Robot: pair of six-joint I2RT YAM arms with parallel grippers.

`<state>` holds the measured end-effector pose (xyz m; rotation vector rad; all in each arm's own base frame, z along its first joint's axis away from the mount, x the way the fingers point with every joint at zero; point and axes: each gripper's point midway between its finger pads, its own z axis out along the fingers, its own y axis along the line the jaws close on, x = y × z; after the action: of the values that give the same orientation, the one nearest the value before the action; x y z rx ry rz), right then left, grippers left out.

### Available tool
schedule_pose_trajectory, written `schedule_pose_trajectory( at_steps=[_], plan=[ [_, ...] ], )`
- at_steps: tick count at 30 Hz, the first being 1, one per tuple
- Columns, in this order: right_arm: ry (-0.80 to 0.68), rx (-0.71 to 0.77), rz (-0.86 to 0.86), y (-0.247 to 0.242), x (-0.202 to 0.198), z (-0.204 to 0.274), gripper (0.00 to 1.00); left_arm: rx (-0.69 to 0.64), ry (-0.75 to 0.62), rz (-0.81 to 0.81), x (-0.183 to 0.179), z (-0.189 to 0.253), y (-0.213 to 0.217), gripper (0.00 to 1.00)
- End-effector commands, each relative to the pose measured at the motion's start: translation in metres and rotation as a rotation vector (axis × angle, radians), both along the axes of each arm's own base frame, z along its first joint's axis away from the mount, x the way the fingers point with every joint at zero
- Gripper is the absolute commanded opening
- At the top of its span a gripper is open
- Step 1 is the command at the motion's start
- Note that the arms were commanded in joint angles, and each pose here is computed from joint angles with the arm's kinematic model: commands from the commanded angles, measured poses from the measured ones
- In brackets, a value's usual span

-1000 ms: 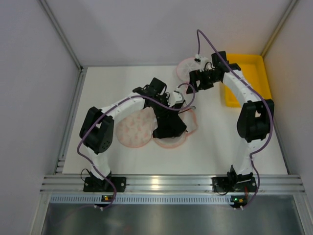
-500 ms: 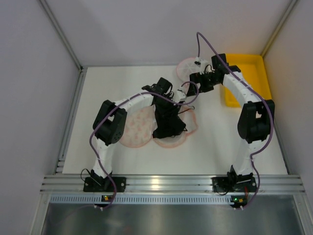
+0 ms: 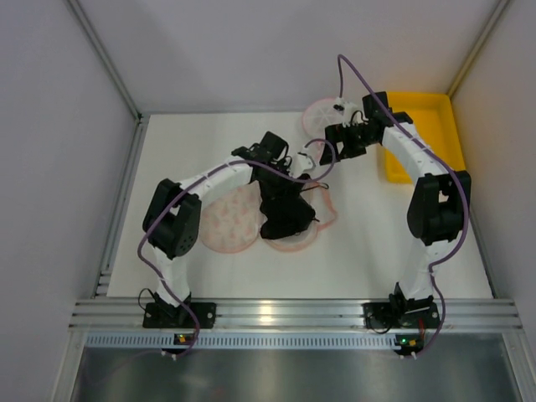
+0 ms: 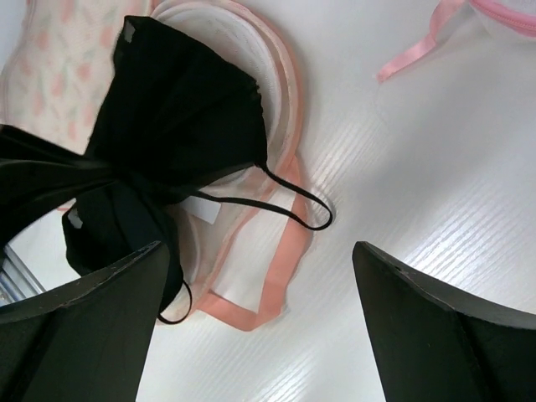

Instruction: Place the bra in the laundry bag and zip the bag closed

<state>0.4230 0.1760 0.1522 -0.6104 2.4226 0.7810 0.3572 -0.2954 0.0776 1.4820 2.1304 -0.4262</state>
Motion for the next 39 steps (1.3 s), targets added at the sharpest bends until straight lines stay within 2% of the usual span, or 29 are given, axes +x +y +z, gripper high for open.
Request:
schedule_pose_trajectory(
  at_steps=[1,6,9,15,22,25,32,33,35,39],
  plan=[
    [-0.097,0.042,0.001,0.002,0.007,0.038,0.92,-0.085,-0.114,-0.027,-0.005,0.061,0.002,0.02],
    [-0.093,0.045,0.004,0.002,0.007,0.039,0.92,-0.112,-0.127,-0.031,-0.012,0.076,0.004,0.0],
    [-0.087,0.047,0.006,0.003,0.007,0.037,0.92,-0.107,-0.109,-0.029,-0.012,0.072,0.002,0.05],
    [-0.069,0.044,0.009,0.003,0.005,0.032,0.91,-0.086,-0.037,-0.025,-0.008,0.042,-0.005,0.06],
    [-0.056,0.042,0.018,0.002,-0.003,0.026,0.91,-0.048,0.059,0.024,-0.003,0.001,-0.011,0.31],
    [-0.048,0.043,0.024,0.002,-0.007,0.024,0.9,-0.028,0.063,0.056,0.004,-0.006,-0.01,0.31],
    [-0.028,0.034,0.04,0.001,-0.016,0.015,0.82,-0.073,0.031,0.048,0.002,0.019,-0.013,0.16],
    [-0.032,0.035,0.042,0.001,-0.016,0.015,0.82,-0.086,0.023,0.049,0.003,0.026,-0.014,0.17],
    [-0.026,0.036,0.041,0.0,-0.017,0.013,0.82,-0.093,0.019,0.064,0.003,0.031,-0.014,0.26],
    [-0.021,0.037,0.041,0.001,-0.016,0.012,0.82,-0.099,0.002,0.061,0.003,0.038,-0.012,0.26]
  ],
)
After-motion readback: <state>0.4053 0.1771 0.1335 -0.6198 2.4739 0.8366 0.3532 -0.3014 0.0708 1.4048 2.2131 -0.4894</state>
